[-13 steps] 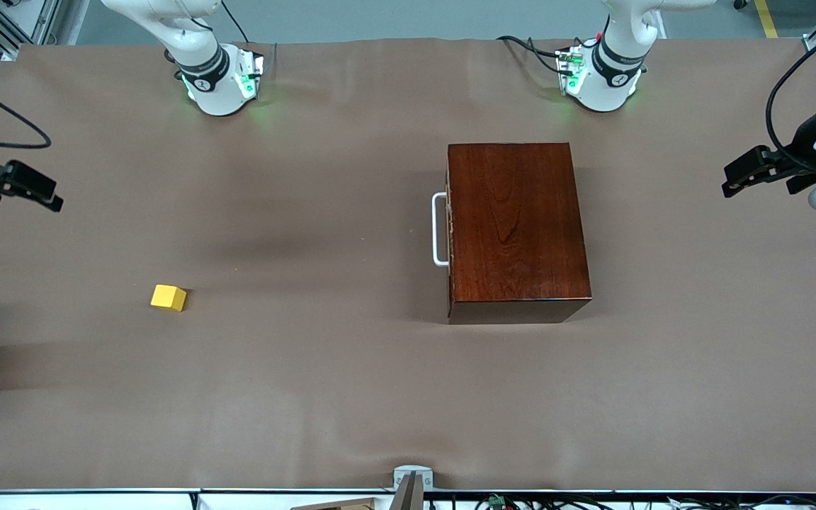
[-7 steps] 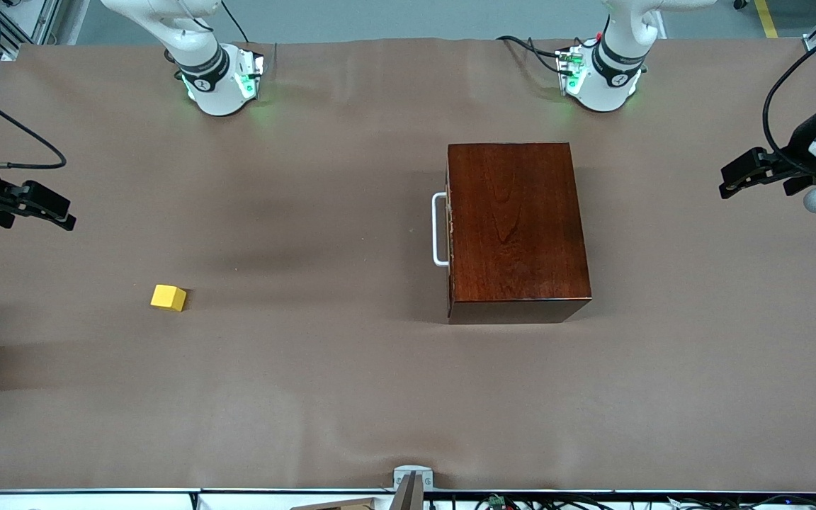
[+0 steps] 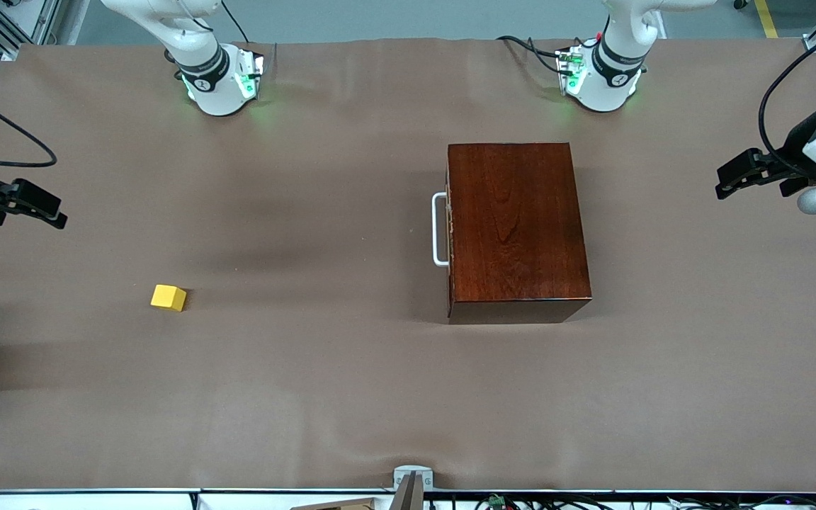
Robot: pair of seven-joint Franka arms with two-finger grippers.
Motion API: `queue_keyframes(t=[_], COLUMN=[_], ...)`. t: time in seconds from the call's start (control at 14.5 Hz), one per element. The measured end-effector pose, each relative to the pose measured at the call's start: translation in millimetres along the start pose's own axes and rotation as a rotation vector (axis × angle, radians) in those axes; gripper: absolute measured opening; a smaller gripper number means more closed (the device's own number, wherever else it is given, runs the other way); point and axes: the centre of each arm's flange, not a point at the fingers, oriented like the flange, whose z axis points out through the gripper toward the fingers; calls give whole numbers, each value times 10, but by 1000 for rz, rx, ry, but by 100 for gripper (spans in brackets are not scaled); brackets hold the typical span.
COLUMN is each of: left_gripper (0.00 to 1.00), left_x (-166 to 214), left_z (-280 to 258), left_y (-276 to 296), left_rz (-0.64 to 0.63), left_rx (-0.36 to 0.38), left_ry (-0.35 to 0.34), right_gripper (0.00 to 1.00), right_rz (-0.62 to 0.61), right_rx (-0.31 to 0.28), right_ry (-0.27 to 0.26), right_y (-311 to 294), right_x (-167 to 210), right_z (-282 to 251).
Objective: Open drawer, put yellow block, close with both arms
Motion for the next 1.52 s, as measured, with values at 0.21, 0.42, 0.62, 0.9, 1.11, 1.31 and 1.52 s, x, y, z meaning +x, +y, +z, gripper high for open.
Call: queue_keyframes(t=[0.21,0.42,0.62,0.9,1.11,1.31,1.52], left_gripper=[100,100,100,100,100,100,100], left_x=[-7,-74,-163,-434,-660,-915,-1096], left_z=[0,11,-27,93,206,590,1239], left_y=[73,625,1373,2483,3296,4140,4714], left_rz=[15,82,76,-10,-44,-48,-25], left_rx=[-2,-2,-16,-43,-73,-103,-47], left_ry=[0,1,19,-2,-14,-35,-40], right_gripper=[100,100,100,100,100,100,100], right_rz=[9,28,73,112,117,121,121], right_rx=[-1,-2,-5,-8,-7,-5,-2], right_ry=[-10,-31,-66,-102,-85,-64,-35], right_y=[50,121,116,69,61,82,81], right_x=[-8,-29,-50,-32,35,23,-30], right_z=[11,33,162,499,960,1508,1893])
